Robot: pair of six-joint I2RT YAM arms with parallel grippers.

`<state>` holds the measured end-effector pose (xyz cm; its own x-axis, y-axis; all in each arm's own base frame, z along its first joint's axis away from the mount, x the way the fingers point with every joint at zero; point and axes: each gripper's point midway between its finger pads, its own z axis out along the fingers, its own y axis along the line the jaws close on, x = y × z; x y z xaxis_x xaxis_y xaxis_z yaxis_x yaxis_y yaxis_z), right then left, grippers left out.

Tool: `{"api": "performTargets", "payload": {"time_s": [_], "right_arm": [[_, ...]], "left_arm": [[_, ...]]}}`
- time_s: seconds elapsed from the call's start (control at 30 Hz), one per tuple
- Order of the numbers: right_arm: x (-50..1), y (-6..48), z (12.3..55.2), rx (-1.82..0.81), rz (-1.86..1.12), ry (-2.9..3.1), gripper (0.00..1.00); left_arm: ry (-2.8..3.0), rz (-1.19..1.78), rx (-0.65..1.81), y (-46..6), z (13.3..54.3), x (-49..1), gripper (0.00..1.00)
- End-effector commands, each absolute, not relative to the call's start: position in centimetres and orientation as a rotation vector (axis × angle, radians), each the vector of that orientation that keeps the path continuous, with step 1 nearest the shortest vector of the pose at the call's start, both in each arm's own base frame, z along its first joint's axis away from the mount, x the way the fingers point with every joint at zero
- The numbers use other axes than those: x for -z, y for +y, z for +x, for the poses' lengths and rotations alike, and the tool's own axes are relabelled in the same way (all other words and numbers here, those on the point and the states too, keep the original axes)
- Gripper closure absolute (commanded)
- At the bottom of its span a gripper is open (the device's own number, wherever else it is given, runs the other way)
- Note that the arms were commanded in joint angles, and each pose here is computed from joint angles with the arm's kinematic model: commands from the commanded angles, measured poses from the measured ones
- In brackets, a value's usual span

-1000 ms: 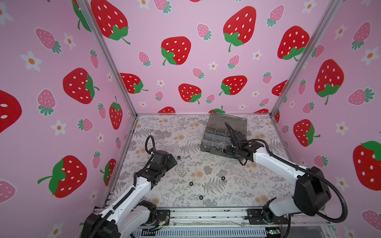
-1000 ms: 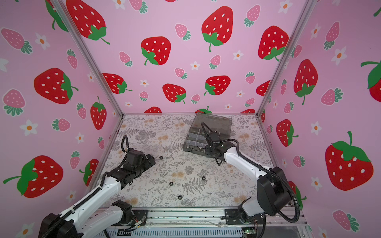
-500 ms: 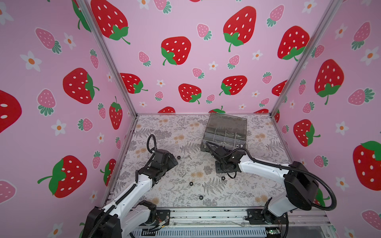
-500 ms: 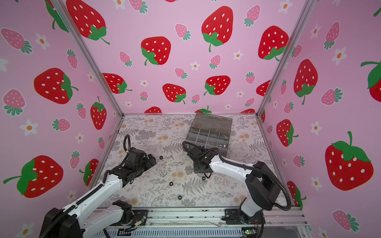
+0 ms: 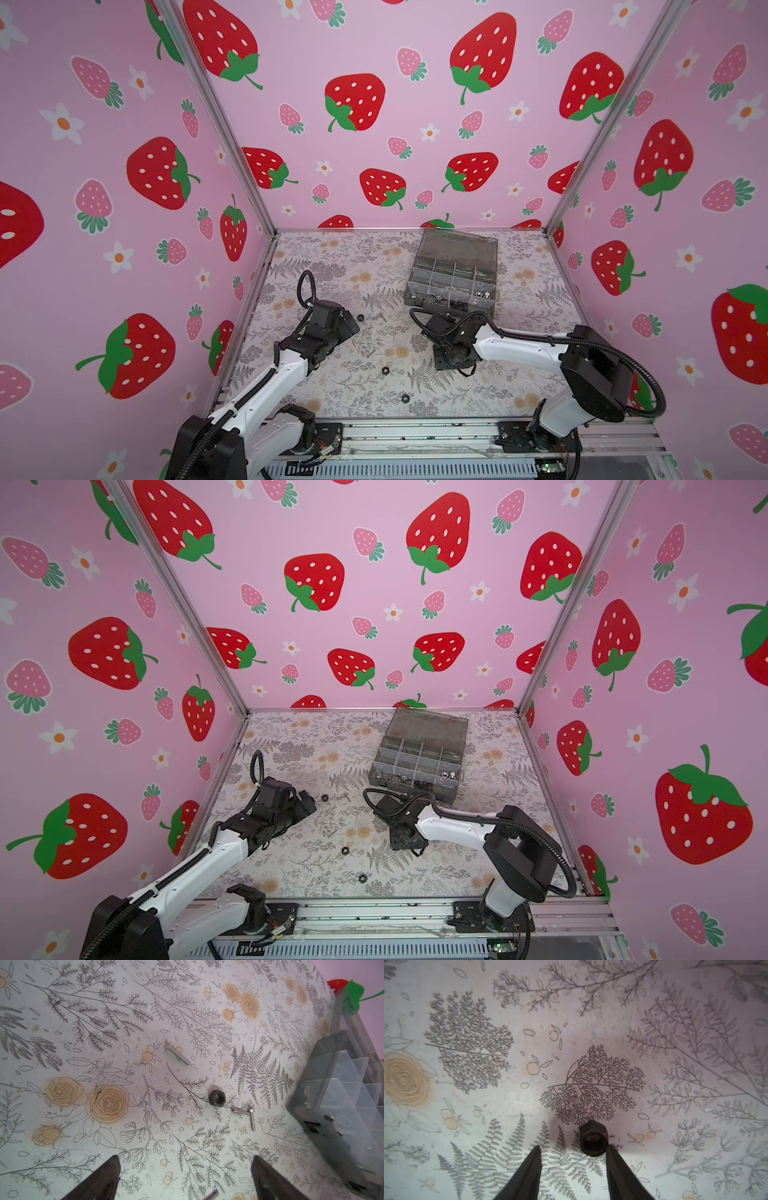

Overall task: Sort the screws and nuts into containers
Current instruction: Pick up the nut from the bottom-center of the table.

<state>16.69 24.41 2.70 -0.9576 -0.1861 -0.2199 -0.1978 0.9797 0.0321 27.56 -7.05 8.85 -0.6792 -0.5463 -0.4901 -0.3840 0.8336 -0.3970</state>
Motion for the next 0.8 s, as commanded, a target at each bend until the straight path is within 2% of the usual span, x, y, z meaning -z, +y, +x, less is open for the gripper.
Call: {"api": "performTargets", "payload": {"time_s": [0.0,0.4,0.43,0.77], "right_arm": [[-2.0,22.7,16.1,0.029,-0.248,2.935,0.48],[-1.4,22.9,17.5,0.034,-0.272,2.919,0.48],[-1.3,23.0,17.7,0.02,-0.275,2.919,0.51],[-0.3,23.1,17.4,-0.016,-0.31,2.955,0.61]], "left_arm": [[2.366,-0.677,0.363,-7.1,28.4,-10.2,0.01],[2.364,-0.674,0.358,-7.0,28.5,-10.4,0.01],[2.366,-0.674,0.357,-7.0,28.5,-10.4,0.01],[2.362,-0.683,0.346,-6.7,28.1,-10.3,0.01]]}}
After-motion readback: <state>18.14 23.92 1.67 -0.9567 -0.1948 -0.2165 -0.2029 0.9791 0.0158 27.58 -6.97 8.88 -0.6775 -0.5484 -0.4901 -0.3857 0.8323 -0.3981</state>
